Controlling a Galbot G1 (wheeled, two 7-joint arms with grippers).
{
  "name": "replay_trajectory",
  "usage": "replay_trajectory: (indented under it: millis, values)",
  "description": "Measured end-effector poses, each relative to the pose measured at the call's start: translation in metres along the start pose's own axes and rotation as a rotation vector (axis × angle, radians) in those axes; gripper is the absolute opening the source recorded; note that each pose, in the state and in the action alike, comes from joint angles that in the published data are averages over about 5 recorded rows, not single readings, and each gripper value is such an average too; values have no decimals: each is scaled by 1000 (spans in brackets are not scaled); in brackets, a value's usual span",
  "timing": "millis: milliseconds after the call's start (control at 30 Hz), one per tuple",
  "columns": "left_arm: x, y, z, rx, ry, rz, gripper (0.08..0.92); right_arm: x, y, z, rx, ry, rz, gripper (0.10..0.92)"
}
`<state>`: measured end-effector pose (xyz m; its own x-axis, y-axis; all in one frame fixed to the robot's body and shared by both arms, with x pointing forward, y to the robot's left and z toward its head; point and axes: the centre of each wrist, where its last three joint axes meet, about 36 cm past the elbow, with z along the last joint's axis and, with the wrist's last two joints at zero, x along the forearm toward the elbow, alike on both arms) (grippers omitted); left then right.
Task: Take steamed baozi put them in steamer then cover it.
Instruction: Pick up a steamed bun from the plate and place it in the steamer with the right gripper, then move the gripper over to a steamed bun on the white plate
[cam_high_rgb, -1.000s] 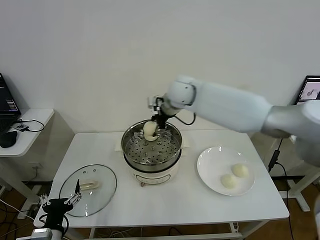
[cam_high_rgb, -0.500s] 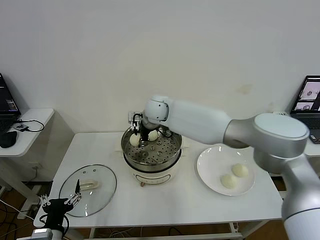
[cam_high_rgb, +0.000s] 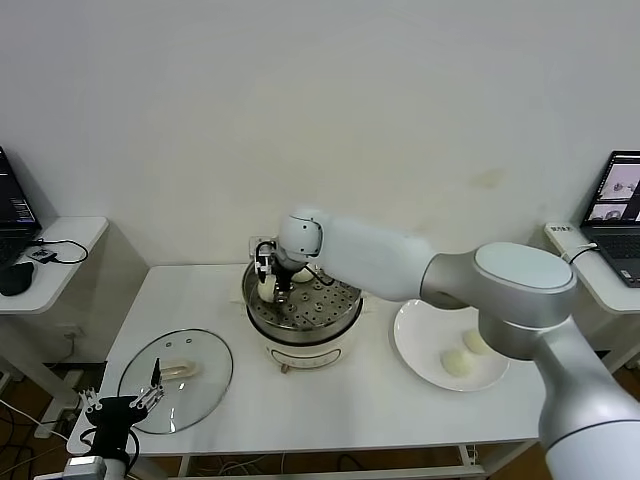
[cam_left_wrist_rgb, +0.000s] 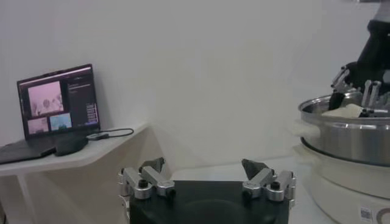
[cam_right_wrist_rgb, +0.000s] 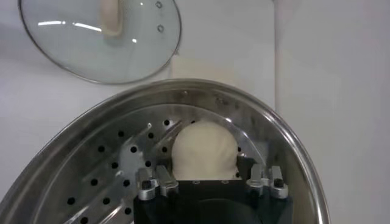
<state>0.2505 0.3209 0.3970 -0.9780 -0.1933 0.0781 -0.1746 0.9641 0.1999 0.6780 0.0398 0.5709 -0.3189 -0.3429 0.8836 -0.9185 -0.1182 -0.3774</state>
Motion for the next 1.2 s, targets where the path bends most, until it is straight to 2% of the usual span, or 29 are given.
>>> replay_trajectory:
  millis: [300,667,933,1200]
  values:
    - [1,-2,-5,3,-10,5,823,40,-13,16,53,-5,-18,823]
    - [2,-5,-9,-1,-15,22,823,150,-19,93,158,61,-37,823]
    - [3,-9,-8,-4,-10,35,823,202,16,184,165,140,-66,823]
    - [7,-9,-3,-17,5,34,823,206,69,265,134,186,-105,823]
